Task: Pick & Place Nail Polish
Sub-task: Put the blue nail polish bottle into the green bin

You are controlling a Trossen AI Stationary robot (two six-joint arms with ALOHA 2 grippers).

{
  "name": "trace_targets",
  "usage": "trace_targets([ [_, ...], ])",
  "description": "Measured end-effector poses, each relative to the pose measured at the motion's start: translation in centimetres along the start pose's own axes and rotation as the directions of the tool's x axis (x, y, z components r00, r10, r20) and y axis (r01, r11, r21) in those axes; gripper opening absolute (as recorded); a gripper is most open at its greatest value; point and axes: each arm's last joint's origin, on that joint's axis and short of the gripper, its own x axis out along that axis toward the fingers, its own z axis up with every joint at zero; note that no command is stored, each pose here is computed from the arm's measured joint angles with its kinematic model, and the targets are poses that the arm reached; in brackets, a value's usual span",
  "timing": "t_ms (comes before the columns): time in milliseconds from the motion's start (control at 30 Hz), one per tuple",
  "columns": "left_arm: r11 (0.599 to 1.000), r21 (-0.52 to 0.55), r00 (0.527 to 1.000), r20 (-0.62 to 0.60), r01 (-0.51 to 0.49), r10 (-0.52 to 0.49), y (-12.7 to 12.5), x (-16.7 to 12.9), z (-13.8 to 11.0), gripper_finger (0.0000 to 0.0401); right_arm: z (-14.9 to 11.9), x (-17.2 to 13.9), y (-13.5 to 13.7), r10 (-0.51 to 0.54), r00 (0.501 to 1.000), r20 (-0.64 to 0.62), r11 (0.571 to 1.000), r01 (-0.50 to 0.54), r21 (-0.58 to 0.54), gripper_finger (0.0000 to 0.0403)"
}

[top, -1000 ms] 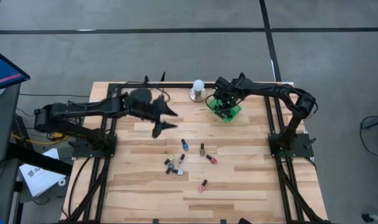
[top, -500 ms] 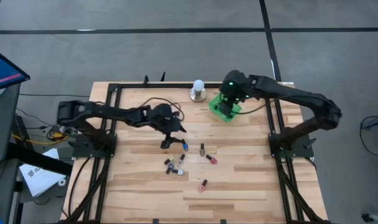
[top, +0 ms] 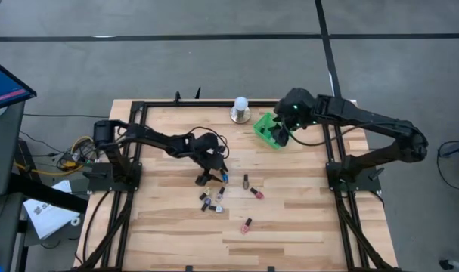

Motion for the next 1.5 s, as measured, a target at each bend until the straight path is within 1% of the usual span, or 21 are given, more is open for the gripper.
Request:
trace_targets([
  [167, 0.999, -0.047, 0.999, -0.051, 0.0, -0.003, 0.9, 1.4, -2.2, 0.0246, -0.1, 0.6, 0.8, 0.017, 1.0, -0.025, 1.0, -0.017, 0.0, 0.0209],
  [300, 1.0, -0.027, 0.999, -0.034, 0.007, -0.008, 1.4, 2.1, -2.7, 0.0245, -0.1, 0.5, 1.2, 0.029, 0.999, -0.019, 1.0, -0.029, -0.008, 0.0209],
  [367, 1.0, -0.022, 0.999, -0.045, 0.009, -0.01, 1.4, 2.3, -3.0, 0.0237, -0.2, 0.5, 1.4, 0.033, 0.999, -0.02, 0.999, -0.034, -0.008, 0.0209],
  [433, 1.0, -0.028, 0.998, -0.057, 0.007, -0.009, 1.3, 2.5, -3.2, 0.0219, -0.2, 0.5, 1.4, 0.033, 0.999, -0.02, 0.999, -0.033, -0.007, 0.0209],
  [500, 0.999, -0.04, 0.998, -0.062, 0.004, -0.007, 1.4, 2.5, -3.3, 0.0193, -0.2, 0.5, 1.4, 0.032, 0.999, -0.019, 0.999, -0.033, -0.007, 0.0209],
  [633, 0.998, -0.058, 0.997, -0.075, -0.02, 0.015, 1.4, 2.5, -3.4, 0.0127, -0.2, 0.5, 1.3, 0.021, 1.0, -0.018, 1.0, -0.02, 0.016, 0.0209],
  [700, 0.996, -0.078, 0.996, -0.083, -0.034, 0.028, 1.5, 2.5, -3.4, 0.009, -0.2, 0.5, 0.9, -0.024, 0.999, -0.02, 0.998, 0.025, 0.052, 0.0209],
  [767, 0.993, -0.108, 0.996, -0.086, -0.043, 0.034, 1.5, 2.5, -3.4, 0.0058, -0.4, 0.5, 0.4, -0.093, 0.995, -0.045, 0.992, 0.096, 0.083, 0.0209],
  [800, 0.991, -0.124, 0.995, -0.088, -0.047, 0.036, 1.5, 2.5, -3.4, 0.005, -0.6, 0.5, 0.0, -0.122, 0.991, -0.057, 0.987, 0.127, 0.095, 0.0209],
  [833, 0.989, -0.141, 0.996, -0.088, -0.048, 0.036, 1.5, 2.5, -3.4, 0.0049, -0.6, 0.5, -0.3, -0.143, 0.988, -0.067, 0.983, 0.149, 0.103, 0.0209],
  [933, 0.981, -0.185, 0.995, -0.083, -0.062, 0.048, 1.5, 2.3, -3.2, 0.0049, -0.7, 0.4, -0.9, -0.163, 0.983, -0.081, 0.978, 0.172, 0.121, 0.0209],
  [1000, 0.978, -0.193, 0.995, -0.074, -0.074, 0.061, 1.5, 1.9, -2.8, 0.0049, -0.7, 0.5, -1.1, -0.164, 0.983, -0.081, 0.977, 0.173, 0.126, 0.0209],
  [1100, 0.969, -0.217, 0.991, -0.089, -0.121, 0.104, 1.3, 1.1, -2.2, 0.0049, -0.6, 0.5, -1.1, -0.162, 0.984, -0.074, 0.977, 0.171, 0.125, 0.0209],
  [1167, 0.96, -0.232, 0.987, -0.085, -0.154, 0.137, 1.3, 0.4, -1.6, 0.0049, -0.3, 0.5, -1.0, -0.155, 0.987, -0.045, 0.982, 0.159, 0.105, 0.0209],
  [1267, 0.948, -0.237, 0.975, 0.001, -0.214, 0.22, 1.5, -1.6, 0.7, 0.0049, 0.3, 0.5, -0.4, -0.126, 0.992, 0.026, 0.99, 0.124, 0.071, 0.0209],
  [1333, 0.931, -0.258, 0.959, 0.045, -0.259, 0.28, 1.4, -3.1, 2.0, 0.0049, 0.9, 0.5, 0.1, -0.085, 0.993, 0.084, 0.996, 0.082, 0.041, 0.0209],
  [1400, 0.912, -0.28, 0.936, 0.099, -0.3, 0.338, 1.2, -4.8, 3.3, 0.005, 1.5, 0.4, 0.6, -0.035, 0.988, 0.15, 0.999, 0.037, -0.012, 0.0209],
  [1500, 0.897, -0.313, 0.88, 0.259, -0.314, 0.398, 0.9, -7.9, 5.9, 0.0051, 2.5, 0.2, 1.7, 0.06, 0.964, 0.258, 0.992, -0.029, -0.121, 0.0209],
])
